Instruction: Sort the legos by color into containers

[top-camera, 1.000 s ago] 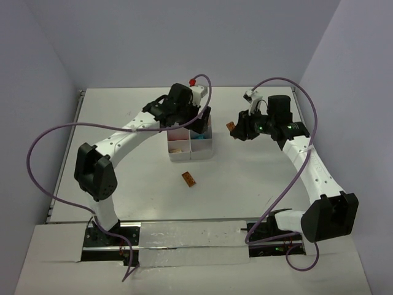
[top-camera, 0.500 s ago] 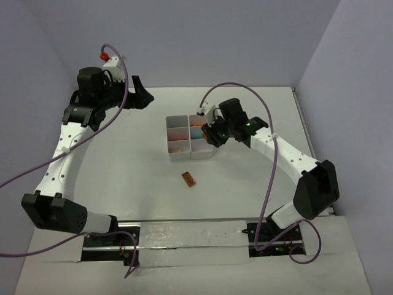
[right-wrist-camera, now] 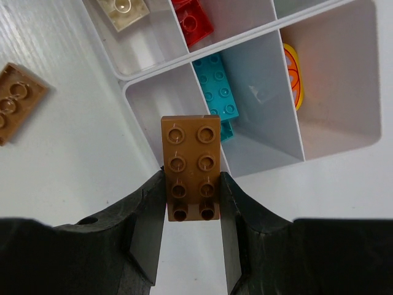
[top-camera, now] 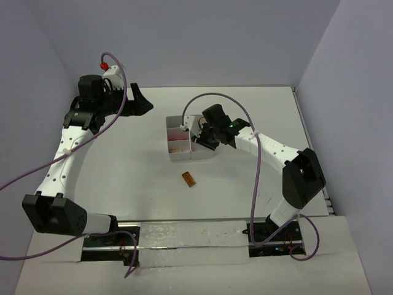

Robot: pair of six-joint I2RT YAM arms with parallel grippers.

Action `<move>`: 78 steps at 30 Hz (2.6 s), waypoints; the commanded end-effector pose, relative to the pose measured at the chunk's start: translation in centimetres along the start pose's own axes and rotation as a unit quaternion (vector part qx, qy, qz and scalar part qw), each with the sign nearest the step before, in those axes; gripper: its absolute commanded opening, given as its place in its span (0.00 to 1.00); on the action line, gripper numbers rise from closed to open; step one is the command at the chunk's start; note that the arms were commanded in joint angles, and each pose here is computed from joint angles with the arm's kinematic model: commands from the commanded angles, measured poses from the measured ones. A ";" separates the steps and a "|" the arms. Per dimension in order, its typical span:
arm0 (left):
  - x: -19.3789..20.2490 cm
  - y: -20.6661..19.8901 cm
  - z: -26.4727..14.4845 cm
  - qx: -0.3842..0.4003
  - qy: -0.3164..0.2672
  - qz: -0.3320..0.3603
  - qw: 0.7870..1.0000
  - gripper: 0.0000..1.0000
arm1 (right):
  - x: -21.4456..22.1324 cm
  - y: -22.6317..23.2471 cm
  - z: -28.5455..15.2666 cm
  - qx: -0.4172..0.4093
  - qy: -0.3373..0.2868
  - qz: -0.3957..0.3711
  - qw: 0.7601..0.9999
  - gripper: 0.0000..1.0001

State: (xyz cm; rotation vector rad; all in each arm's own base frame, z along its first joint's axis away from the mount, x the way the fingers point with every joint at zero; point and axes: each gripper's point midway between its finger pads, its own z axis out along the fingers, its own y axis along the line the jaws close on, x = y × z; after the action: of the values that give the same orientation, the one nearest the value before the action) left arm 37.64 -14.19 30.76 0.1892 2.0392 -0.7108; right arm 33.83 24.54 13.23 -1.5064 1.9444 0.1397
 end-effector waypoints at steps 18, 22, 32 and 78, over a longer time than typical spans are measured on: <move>-1.6 -1.2 -0.8 0.024 -0.024 0.013 0.999 0.99 | -1.2 -0.7 1.7 -0.023 0.019 -0.111 0.993 0.35; -1.6 -1.0 -0.7 0.020 -0.026 0.012 0.999 0.99 | -1.1 -0.5 1.7 -0.024 0.021 -0.113 0.993 0.53; -1.9 -0.9 -0.5 0.015 -0.028 0.008 0.999 0.99 | -4.0 -0.9 -1.3 -0.003 -0.025 -0.092 0.995 0.72; -4.4 7.0 -6.8 -0.198 -0.152 -0.113 0.962 0.99 | -2.2 15.0 7.0 -0.068 0.101 0.288 0.950 0.80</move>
State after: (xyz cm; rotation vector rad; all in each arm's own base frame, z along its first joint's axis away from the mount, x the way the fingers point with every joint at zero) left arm 38.05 -4.00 32.82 -0.3665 1.9236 -0.3952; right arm 22.51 33.28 4.00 -1.0685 2.5651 0.3680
